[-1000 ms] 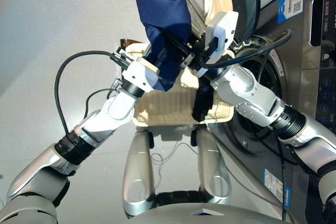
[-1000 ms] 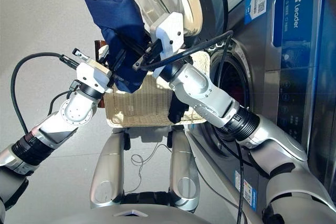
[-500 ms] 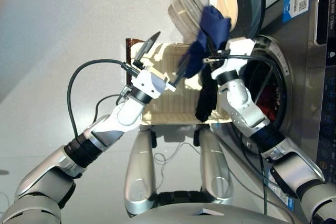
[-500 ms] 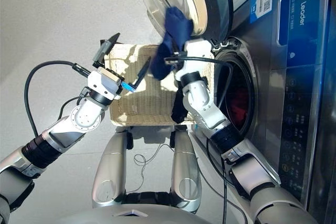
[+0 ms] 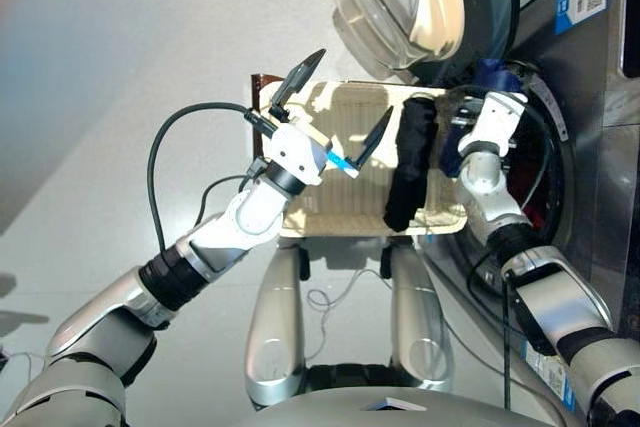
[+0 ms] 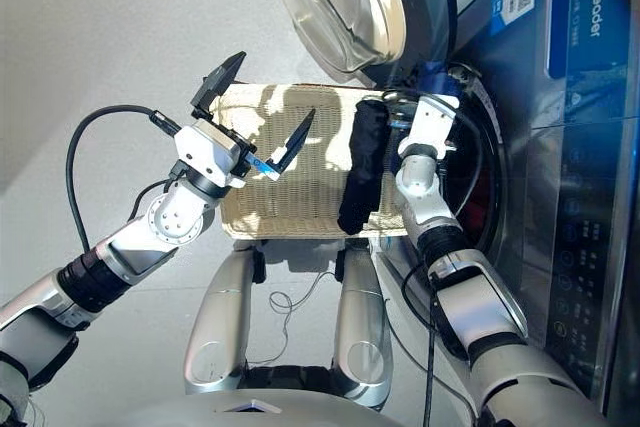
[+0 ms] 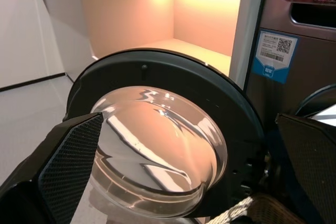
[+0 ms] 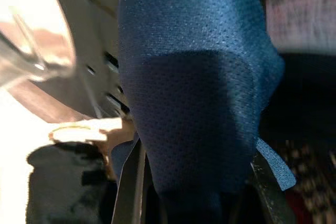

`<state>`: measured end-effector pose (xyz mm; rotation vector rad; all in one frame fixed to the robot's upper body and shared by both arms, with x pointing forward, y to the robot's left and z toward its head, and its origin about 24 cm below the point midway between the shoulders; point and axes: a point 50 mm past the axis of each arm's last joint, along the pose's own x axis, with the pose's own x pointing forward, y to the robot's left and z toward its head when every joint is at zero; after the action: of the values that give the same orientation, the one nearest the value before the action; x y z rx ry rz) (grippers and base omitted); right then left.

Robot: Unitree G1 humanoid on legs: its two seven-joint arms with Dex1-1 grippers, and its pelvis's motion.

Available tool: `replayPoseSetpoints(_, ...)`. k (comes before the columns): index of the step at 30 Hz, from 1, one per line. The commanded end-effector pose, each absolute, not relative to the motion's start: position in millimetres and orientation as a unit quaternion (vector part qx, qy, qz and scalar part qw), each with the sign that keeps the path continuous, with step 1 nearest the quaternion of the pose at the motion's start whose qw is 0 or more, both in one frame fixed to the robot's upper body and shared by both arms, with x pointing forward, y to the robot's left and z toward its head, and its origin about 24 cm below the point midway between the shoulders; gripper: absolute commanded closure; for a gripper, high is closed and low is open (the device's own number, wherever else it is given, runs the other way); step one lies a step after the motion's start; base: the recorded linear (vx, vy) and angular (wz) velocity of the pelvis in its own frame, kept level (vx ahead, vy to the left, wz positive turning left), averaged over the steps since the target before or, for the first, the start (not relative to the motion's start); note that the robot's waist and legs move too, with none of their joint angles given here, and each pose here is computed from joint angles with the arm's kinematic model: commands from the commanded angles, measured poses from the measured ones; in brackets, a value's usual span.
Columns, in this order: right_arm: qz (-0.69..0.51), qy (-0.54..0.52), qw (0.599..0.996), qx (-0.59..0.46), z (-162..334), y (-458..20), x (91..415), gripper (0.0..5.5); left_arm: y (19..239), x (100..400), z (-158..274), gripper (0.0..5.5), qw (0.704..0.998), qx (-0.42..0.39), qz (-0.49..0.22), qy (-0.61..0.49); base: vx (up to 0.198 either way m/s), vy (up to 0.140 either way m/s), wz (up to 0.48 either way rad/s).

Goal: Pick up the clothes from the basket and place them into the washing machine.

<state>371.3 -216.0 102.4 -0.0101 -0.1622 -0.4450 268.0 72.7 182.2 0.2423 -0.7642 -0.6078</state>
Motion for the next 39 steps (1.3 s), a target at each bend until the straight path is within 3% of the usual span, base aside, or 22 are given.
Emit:
replayPoseSetpoints(1, -0.267, -0.132, 0.952, 0.074, 126, -229, 373, 5.5, 63, 252, 208, 0.0, 0.847, 0.052, -0.308, -0.431, 0.0, 0.0, 0.0)
replayPoseSetpoints(11, -0.423, -0.063, 0.901, 0.072, 123, -273, 371, 5.5, 48, 249, 228, 0.0, 0.848, -0.057, -0.277, -0.448, -0.011, -0.005, 0.068)
replayPoseSetpoints(19, -0.457, -0.043, 0.887, 0.042, 136, -288, 374, 5.5, 47, 250, 248, 0.0, 0.843, -0.1, -0.229, -0.476, -0.007, 0.001, 0.054)
replayPoseSetpoints(27, -0.547, -0.076, 0.833, 0.034, 173, -345, 355, 5.5, 49, 244, 251, 0.0, 0.838, -0.101, -0.228, -0.485, 0.0, 0.0, 0.0)
replayPoseSetpoints(39, -0.656, -0.113, 0.732, 0.141, 208, -412, 310, 5.5, 68, 243, 248, 0.0, 0.848, -0.079, -0.209, -0.481, 0.0, 0.0, 0.0)
